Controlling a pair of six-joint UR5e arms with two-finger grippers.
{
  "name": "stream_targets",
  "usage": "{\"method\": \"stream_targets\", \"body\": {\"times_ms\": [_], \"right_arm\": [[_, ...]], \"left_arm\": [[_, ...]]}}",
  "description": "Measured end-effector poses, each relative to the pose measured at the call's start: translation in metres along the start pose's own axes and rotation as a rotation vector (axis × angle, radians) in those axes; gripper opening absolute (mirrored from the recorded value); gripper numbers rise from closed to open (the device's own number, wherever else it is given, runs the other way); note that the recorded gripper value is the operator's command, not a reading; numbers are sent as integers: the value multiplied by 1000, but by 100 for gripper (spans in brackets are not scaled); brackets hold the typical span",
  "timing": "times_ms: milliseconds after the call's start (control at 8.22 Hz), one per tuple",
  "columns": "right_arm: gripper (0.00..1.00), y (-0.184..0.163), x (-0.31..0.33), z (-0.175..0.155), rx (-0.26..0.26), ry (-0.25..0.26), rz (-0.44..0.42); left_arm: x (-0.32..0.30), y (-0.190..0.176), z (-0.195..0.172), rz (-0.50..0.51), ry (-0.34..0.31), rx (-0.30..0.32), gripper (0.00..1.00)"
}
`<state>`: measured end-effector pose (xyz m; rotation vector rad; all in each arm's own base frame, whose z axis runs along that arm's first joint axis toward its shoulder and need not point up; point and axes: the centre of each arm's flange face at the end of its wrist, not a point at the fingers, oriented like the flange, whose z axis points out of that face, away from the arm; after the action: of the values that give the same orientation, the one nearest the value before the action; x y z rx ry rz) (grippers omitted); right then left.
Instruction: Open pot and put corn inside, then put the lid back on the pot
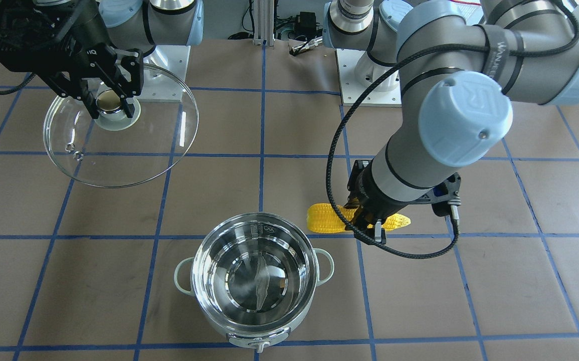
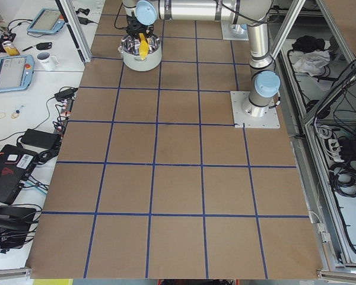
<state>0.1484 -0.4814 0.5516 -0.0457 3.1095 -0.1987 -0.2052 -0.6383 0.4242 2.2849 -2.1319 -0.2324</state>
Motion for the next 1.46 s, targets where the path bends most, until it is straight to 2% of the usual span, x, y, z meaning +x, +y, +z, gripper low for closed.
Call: {"method": "stream_targets", "body": {"times_ms": [487,852,1460], "right_arm": [[27,-3,4,2,1,3,-25],[28,-3,6,2,0,8,-44],[28,-6,6,5,-1,3,-45]], "left_arm": [[17,79,40,-37,69,-2,0],[22,139,50,-20,139,-13,0],[32,158,75,-17,125,-24,0]]}}
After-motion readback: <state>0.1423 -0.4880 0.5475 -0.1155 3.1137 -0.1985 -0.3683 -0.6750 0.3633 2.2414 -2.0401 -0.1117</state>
